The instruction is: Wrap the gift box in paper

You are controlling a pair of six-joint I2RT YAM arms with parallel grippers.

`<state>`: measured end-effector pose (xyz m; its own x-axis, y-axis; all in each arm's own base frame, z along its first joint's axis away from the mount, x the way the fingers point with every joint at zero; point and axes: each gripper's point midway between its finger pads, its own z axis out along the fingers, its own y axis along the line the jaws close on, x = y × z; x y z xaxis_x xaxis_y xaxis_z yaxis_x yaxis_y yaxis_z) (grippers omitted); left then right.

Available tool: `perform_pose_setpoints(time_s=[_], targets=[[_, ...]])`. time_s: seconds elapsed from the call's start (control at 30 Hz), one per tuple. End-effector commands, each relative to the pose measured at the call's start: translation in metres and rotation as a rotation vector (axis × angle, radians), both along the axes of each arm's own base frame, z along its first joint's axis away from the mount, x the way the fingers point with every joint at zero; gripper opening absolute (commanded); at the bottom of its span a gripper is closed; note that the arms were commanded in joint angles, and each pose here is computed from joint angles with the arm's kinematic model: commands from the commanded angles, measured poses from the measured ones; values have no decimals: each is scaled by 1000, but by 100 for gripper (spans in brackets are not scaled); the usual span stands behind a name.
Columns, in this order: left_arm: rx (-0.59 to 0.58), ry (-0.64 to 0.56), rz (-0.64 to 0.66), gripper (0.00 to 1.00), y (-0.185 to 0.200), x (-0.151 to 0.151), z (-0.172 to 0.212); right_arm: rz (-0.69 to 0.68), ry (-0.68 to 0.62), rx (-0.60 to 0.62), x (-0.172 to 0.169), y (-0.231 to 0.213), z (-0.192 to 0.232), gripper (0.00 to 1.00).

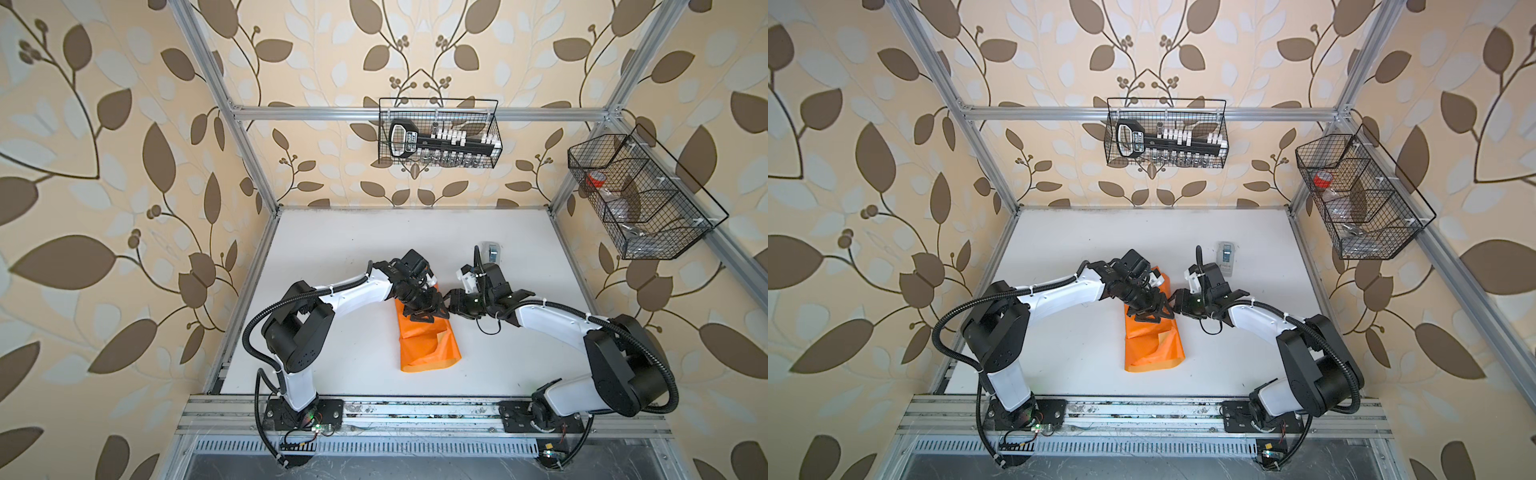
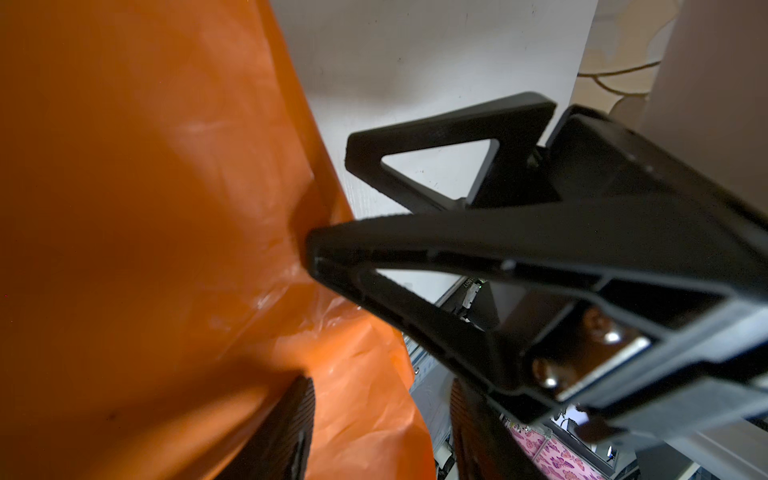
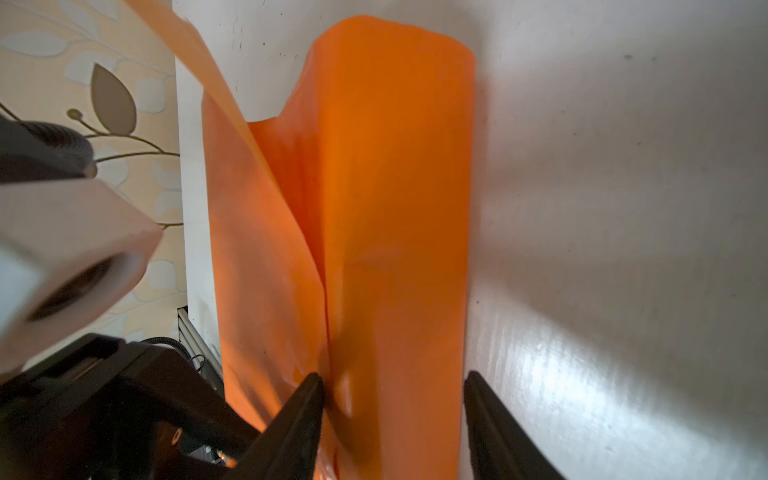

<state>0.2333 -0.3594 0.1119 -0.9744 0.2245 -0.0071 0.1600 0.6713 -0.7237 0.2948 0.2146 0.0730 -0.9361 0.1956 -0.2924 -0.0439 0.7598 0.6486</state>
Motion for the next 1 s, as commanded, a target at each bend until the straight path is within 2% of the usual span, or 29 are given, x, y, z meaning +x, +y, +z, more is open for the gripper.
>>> perform_pose_setpoints(time_s=[0.0, 0.2, 0.33, 0.47, 0.57, 0.7, 0.97], targets=[[141, 67, 6, 55, 14, -13, -49, 50, -5, -4, -3, 11, -3, 51], [121, 46, 8, 55, 11, -10, -34, 30, 19, -23, -11, 4, -19, 46], [98, 4, 8, 55, 8, -5, -9, 18, 26, -27, -13, 1, -24, 43], [110, -102, 29, 57, 18, 4, 34, 6, 26, -23, -15, 0, -25, 41], [201, -195, 64, 61, 44, 11, 54, 1, 27, -15, -17, 3, -24, 40], [312, -214, 102, 62, 82, 14, 50, -13, 25, 5, -22, 14, -21, 39], [398, -151, 135, 54, 120, 10, 10, -55, 12, 34, -30, 34, -15, 37]])
